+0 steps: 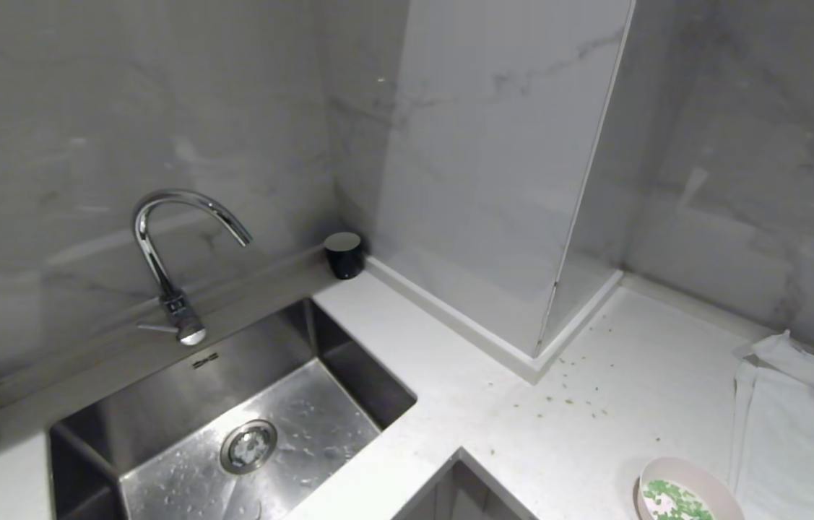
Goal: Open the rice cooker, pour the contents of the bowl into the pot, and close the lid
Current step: Turn on the tap
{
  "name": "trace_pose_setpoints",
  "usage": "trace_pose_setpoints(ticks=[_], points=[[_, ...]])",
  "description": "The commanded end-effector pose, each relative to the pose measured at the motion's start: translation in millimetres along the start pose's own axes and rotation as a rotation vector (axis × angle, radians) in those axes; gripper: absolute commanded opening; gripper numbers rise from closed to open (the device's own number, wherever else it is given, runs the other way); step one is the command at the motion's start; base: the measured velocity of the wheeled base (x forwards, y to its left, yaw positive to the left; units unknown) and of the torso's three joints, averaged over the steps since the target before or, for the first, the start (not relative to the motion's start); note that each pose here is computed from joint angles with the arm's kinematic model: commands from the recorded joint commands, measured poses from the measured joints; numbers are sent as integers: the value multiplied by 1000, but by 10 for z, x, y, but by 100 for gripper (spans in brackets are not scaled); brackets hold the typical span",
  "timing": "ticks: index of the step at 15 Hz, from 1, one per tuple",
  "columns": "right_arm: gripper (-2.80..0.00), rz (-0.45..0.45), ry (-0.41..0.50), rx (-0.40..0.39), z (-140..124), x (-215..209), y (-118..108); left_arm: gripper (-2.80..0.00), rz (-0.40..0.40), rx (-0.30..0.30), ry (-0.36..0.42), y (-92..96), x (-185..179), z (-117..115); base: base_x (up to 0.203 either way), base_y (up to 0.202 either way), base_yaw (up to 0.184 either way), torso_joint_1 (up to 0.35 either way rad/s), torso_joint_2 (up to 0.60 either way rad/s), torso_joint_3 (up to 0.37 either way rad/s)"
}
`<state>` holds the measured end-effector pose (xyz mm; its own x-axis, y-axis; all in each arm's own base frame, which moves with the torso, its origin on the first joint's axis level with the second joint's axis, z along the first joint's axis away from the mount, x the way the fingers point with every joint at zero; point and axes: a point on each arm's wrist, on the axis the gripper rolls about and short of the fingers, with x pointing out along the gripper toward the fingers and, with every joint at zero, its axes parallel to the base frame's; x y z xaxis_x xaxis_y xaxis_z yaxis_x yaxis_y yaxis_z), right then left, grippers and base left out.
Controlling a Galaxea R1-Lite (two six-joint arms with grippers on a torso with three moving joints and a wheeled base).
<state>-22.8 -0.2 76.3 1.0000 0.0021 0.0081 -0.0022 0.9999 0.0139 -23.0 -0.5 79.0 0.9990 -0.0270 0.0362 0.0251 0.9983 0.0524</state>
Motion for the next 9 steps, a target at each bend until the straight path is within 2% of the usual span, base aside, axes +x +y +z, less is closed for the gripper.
trace_pose_setpoints(ticks=[1,5,6,7,8,9], points=[[-280,1,0,0,-3,1,0,-280,2,-14,12,-2,9,-41,0,0,0,0,0,0],[-280,1,0,0,-3,1,0,-280,26,-38,11,4,5,-33,0,0,0,0,0,0],[-280,1,0,0,-3,1,0,-280,30,-39,-8,7,-11,27,0,0,0,0,0,0],[-280,1,0,0,-3,1,0,-280,30,-49,-32,14,-39,178,0,0,0,0,0,0],[-280,1,0,0,-3,1,0,-280,28,-70,-13,21,-34,325,0,0,0,0,0,0],[-280,1,0,0,-3,1,0,-280,26,-97,38,29,20,462,0,0,0,0,0,0]])
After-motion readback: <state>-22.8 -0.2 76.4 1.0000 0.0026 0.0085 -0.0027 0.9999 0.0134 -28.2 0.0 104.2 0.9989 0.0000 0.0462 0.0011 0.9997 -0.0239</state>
